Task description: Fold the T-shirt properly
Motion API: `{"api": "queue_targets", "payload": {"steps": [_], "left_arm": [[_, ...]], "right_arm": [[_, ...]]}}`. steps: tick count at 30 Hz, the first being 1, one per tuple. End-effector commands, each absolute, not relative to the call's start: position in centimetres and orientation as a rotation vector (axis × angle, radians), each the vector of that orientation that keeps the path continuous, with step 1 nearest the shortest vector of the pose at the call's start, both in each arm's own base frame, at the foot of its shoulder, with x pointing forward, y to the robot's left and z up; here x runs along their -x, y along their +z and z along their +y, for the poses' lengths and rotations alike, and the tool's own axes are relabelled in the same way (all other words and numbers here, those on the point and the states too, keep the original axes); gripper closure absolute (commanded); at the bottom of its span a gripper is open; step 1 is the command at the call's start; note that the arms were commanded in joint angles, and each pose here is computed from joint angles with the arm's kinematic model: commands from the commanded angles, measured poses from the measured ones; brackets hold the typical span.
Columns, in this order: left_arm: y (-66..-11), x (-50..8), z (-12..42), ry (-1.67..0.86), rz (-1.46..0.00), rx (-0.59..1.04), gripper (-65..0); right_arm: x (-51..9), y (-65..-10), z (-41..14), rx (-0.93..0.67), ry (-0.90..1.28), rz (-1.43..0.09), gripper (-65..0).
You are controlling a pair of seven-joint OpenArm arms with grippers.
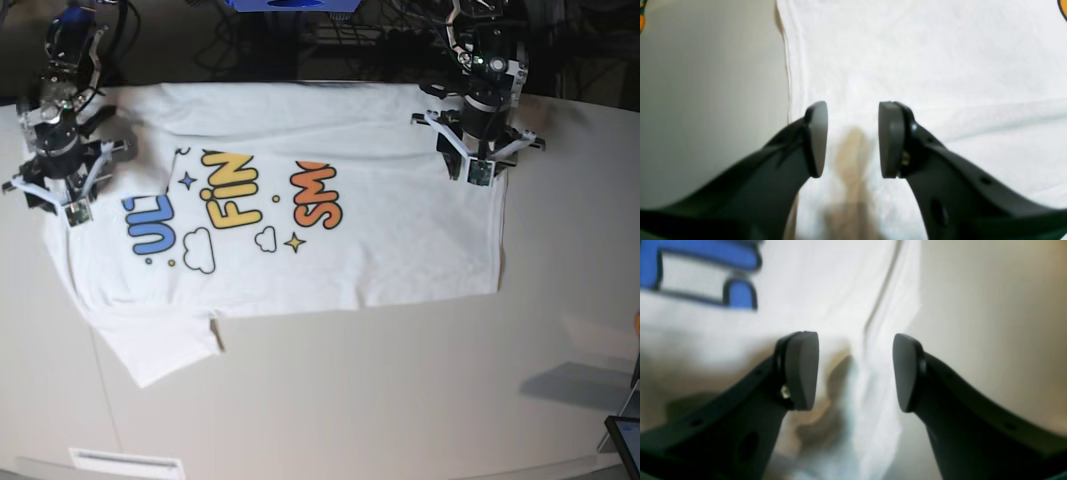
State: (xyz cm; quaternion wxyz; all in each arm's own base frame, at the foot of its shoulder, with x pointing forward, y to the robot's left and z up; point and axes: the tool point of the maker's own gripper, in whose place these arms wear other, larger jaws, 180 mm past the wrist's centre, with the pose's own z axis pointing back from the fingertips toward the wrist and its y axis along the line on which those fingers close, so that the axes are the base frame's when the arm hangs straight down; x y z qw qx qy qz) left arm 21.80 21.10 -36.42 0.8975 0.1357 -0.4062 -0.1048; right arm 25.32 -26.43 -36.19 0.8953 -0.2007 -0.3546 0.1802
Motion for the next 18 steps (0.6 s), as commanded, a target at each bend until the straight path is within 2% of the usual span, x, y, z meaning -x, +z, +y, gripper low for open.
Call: {"api": "queue_targets", "payload": {"steps": [1, 6, 9, 14, 18], "left_arm": [[-35.0, -22.7, 22.2, -0.198, -0.874, -0.322, -25.4], [-32.3, -25.5, 25.7, -0.155, -0.915, -0.413, -25.4], [-30.1, -27.5, 27.1, -0.181, -0.969, -0.465, -25.4], [-27.4, -29.7, 28.6, -0.218, -1.028, -0.526, -25.4], [-26.2, -31.1, 28.9, -0.218, -1.068, -0.532, -25.4]], "right_arm": [[-27.1, -33.6, -27.5, 0.478, 0.38, -0.793, -34.1], [-32.7, -29.3, -28.0, 0.514, 0.517, -0.802, -34.1], [-36.2, -27.8, -29.1, 0.518, 0.502, -0.819, -34.1], [-41.0, -30.1, -29.9, 0.429, 0.502, -0.751, -34.1], [-44.2, -30.8, -28.7, 0.338, 0.512, -0.79, -34.1]]}}
